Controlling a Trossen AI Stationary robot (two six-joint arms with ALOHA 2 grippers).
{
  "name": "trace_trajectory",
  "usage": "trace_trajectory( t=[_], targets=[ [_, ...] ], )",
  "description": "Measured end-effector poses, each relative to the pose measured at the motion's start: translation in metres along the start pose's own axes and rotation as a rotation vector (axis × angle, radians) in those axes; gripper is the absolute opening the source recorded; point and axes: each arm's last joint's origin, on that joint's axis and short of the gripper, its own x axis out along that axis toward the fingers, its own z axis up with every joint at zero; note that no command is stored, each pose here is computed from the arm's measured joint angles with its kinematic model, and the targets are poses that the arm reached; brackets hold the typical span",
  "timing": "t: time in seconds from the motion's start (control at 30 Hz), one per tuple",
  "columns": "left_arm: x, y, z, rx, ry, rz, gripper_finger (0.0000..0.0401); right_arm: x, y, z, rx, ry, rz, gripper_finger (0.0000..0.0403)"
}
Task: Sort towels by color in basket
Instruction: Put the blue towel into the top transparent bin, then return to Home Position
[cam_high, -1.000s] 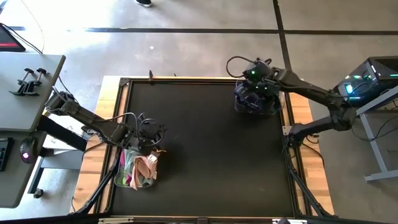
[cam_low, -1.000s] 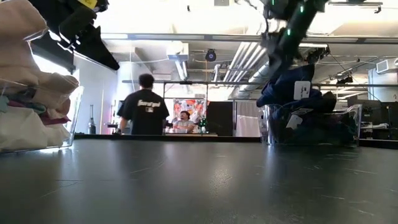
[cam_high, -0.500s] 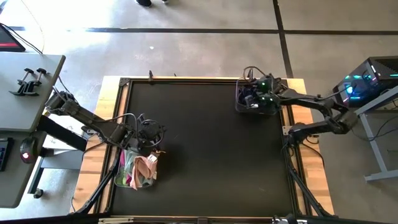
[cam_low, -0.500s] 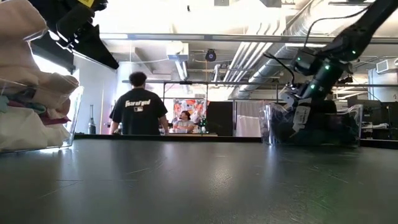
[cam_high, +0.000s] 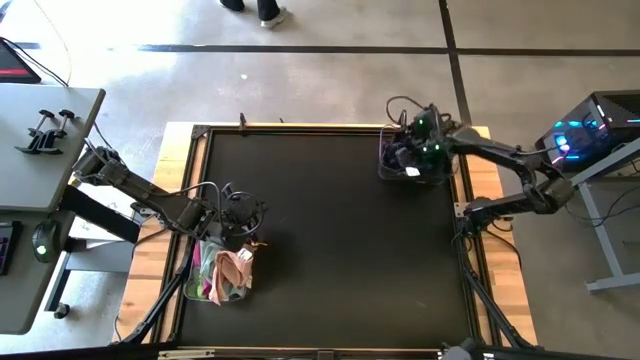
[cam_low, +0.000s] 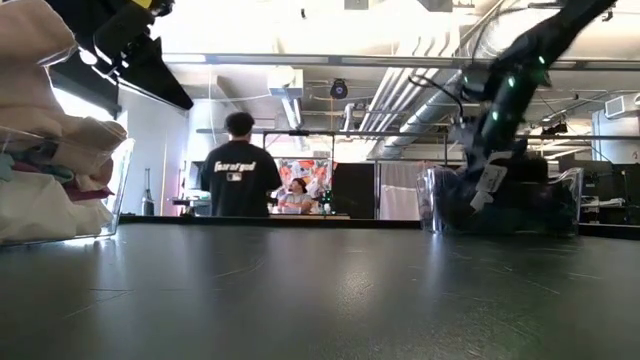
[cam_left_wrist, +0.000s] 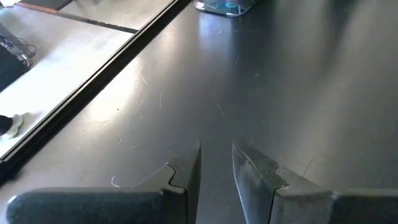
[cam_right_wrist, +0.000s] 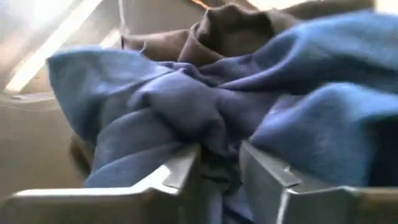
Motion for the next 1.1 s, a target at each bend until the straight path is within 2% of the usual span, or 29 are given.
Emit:
trace_trajectory(
  t=[0.13,0.2,0.27,0.4,0.53,0.67,0.83,1.1],
  targets=[
    [0.0,0.0,0.002,-0.061,-0.042,0.028,0.0078,-0.034,0.004,0.027,-0.011,0.017,-0.014,0.0148],
    [-0.002,-0.001,0.006,-0.11,-0.116,0.078,0.0078,-0.055,0.011,0.039,-0.036,-0.076,-0.051,0.0154],
    [-0.005,-0.003,0.008,-0.088,-0.157,0.103,0.0078,-0.078,0.021,0.046,-0.066,-0.219,-0.075,0.0155],
    [-0.009,-0.006,0.008,-0.085,-0.189,0.107,0.0078,-0.116,0.04,0.04,-0.137,-0.439,-0.03,0.0156],
    [-0.012,-0.008,0.006,-0.073,-0.194,0.09,0.0078,-0.134,0.054,0.016,-0.2,-0.514,0.059,0.0156],
    [-0.014,-0.009,0.005,-0.067,-0.204,0.089,0.0078,-0.131,0.07,-0.013,-0.309,-0.543,0.156,0.0156],
    [-0.014,-0.01,0.006,-0.074,-0.207,0.087,0.0078,-0.101,0.096,-0.058,-0.442,-0.548,0.315,0.0156],
    [-0.015,-0.014,0.012,-0.086,-0.228,0.039,0.0078,-0.058,0.138,-0.127,-0.489,-0.658,0.673,0.0156]
  ],
)
